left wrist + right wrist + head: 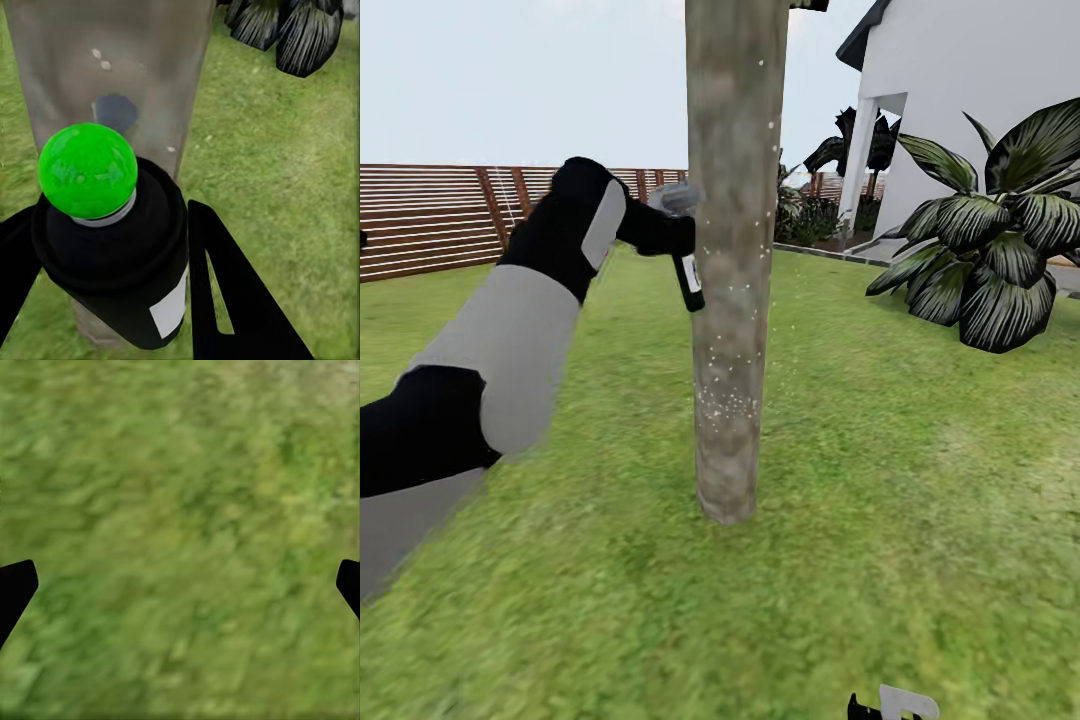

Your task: In the garden, pick up the pesticide atomizer on the floor and spray pesticide onto both trees until each tree trunk is fully covered.

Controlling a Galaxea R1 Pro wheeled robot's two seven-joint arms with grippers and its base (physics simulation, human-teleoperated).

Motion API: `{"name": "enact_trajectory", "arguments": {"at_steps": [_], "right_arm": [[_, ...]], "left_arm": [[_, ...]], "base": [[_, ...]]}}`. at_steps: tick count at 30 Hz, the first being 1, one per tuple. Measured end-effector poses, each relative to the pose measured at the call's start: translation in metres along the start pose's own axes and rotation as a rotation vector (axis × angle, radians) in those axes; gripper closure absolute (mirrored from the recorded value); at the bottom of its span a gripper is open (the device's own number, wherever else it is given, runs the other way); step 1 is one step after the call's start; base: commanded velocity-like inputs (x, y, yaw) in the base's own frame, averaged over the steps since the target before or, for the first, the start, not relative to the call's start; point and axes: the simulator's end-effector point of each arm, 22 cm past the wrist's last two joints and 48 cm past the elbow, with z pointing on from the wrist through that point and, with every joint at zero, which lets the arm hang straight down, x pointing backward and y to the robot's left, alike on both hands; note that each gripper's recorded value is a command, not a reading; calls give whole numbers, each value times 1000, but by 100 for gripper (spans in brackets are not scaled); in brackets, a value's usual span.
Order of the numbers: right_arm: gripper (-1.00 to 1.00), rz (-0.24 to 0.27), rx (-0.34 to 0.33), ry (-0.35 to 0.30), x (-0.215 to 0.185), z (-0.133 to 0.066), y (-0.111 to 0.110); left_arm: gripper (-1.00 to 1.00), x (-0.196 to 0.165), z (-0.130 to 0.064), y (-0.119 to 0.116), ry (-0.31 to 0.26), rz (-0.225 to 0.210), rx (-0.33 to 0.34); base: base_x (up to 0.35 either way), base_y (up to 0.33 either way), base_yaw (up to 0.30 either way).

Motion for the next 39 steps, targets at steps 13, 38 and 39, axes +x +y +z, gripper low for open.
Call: {"name": "enact_trajectory", "arguments": {"at_steps": [13,38,39], "right_arm": [[-100,0,0,0,0,0,0],[-100,1,1,1,0,0,0],[-100,1,1,1,0,0,0]], "left_arm": [[100,-122,-75,-36,-135,87,-10],[100,-3,-4,-35,172,-167,115],[100,0,-3,-31,177,-156,99]], "base": [[0,0,0],[0,0,0],[0,0,0]]}}
